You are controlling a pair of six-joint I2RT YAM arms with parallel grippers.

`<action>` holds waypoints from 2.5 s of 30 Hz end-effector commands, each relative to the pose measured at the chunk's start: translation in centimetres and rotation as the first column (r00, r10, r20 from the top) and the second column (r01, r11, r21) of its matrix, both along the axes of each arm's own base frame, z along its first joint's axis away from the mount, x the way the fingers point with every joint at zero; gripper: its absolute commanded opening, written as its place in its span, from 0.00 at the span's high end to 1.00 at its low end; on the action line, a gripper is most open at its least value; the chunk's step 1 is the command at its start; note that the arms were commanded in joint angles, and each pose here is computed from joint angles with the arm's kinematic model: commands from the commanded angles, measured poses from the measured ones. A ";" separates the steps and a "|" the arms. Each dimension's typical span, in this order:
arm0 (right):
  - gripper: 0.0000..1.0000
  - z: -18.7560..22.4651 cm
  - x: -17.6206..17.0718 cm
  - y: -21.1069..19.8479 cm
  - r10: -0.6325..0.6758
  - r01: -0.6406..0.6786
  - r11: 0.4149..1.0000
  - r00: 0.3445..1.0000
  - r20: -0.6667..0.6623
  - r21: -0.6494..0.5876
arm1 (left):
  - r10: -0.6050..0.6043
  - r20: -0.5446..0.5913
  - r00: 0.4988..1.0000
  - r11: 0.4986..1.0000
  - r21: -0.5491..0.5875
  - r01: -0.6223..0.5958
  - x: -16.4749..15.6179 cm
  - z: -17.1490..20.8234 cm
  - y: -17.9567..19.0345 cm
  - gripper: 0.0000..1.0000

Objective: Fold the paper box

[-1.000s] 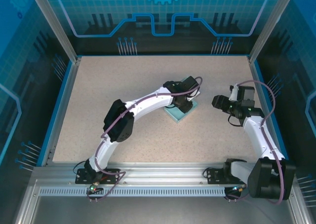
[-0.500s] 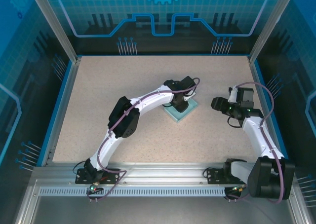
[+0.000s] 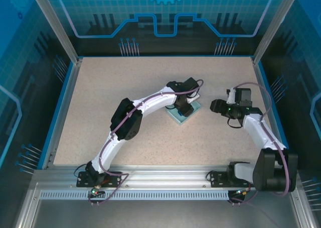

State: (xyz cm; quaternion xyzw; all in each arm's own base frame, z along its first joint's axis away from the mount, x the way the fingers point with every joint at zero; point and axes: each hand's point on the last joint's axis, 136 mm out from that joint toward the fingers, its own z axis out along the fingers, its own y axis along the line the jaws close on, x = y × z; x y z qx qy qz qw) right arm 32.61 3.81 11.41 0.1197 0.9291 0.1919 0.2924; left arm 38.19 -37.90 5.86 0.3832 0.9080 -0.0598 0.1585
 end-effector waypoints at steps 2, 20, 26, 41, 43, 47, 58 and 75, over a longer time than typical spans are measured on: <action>0.35 0.7 3.5 1.9 0.068 -0.069 0.998 0.997 0.042 0.008 | -0.003 0.056 0.998 0.979 -0.202 0.014 -0.3 8.4 -1.6 0.43; 0.39 -5.4 7.5 10.2 0.321 -0.317 0.946 0.944 -0.074 0.060 | 0.364 0.062 0.929 0.757 -0.601 -0.256 -2.7 19.7 10.3 0.38; 0.40 -5.3 4.9 11.1 0.342 -0.335 0.938 0.937 -0.069 0.090 | 0.520 -0.013 0.854 0.679 -0.600 -0.423 -2.5 16.1 16.3 0.35; 0.37 0.3 1.1 9.5 0.352 -0.330 0.930 0.926 0.133 -0.163 | 0.478 0.036 0.878 0.728 -0.576 -0.372 -2.9 12.6 17.0 0.27; 0.37 1.7 2.1 8.9 0.377 -0.327 0.910 0.909 0.181 -0.255 | 0.449 0.057 0.892 0.746 -0.574 -0.339 -2.6 12.3 16.6 0.27; 0.39 3.0 3.5 9.3 0.470 -0.380 0.854 0.857 0.213 -0.357 | 0.397 0.097 0.913 0.773 -0.571 -0.276 -1.8 11.4 15.7 0.23; 0.49 2.0 6.9 10.8 0.558 -0.431 0.767 0.814 0.161 -0.475 | 0.300 0.143 0.943 0.839 -0.510 -0.189 -0.6 8.2 13.1 0.32; 0.81 0.9 7.9 11.8 0.567 -0.441 0.727 0.818 0.099 -0.527 | 0.304 0.136 0.943 0.869 -0.444 -0.216 1.2 6.2 12.2 0.79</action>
